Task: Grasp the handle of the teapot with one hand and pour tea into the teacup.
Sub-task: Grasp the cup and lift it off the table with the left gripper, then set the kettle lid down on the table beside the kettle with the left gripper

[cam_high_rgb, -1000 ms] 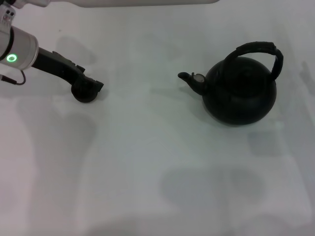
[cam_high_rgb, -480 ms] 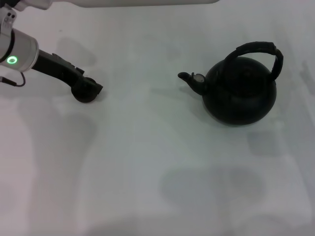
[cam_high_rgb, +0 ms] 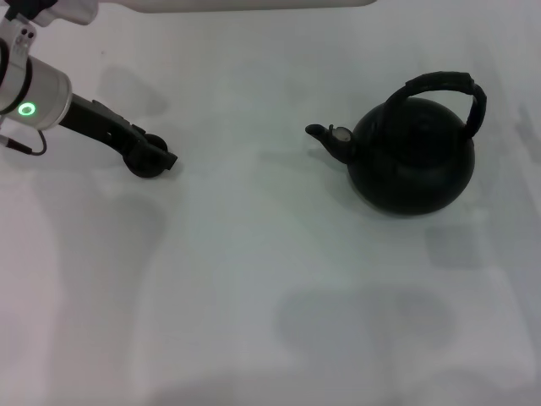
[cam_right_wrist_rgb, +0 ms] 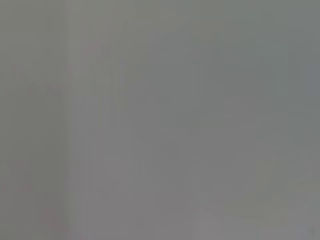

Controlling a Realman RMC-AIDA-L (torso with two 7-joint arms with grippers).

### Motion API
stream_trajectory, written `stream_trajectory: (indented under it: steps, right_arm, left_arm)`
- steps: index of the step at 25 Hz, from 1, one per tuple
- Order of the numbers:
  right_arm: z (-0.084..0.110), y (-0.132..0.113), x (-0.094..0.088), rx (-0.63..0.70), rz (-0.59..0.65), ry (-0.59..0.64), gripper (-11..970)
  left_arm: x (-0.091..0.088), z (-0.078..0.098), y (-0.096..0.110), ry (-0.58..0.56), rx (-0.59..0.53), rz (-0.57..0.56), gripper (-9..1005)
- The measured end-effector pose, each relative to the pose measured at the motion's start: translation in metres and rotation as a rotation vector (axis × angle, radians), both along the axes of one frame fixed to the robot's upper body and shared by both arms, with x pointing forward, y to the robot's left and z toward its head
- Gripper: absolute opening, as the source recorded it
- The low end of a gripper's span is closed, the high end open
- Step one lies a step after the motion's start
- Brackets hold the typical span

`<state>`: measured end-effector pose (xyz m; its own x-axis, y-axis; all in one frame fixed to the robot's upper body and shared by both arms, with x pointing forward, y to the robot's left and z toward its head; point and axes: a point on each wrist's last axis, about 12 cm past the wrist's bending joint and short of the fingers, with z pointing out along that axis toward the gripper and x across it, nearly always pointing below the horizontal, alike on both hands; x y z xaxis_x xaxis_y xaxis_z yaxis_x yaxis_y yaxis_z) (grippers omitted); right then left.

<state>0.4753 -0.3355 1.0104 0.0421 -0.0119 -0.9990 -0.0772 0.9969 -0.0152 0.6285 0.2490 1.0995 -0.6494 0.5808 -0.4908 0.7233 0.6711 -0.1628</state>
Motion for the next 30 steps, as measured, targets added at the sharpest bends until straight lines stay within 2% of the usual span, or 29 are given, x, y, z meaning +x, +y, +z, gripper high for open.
stream_trajectory:
  steps: [5,20,27,30]
  right_arm:
    - [0.000,0.000,0.000,-0.001,0.000,0.000,876]
    - [0.000,-0.001,0.000,-0.002,0.000,0.000,874]
    - [0.000,-0.001,0.000,-0.001,0.000,0.000,875]
    - [0.000,0.000,0.000,0.000,0.000,0.000,874]
  left_arm:
    - [0.001,0.000,0.000,0.000,0.000,0.009,785]
    - [0.003,0.003,-0.002,0.011,0.021,0.011,696]
    - [0.014,0.017,-0.021,-0.020,0.017,-0.050,695]
    - [0.017,0.021,-0.039,-0.027,0.008,-0.121,695]
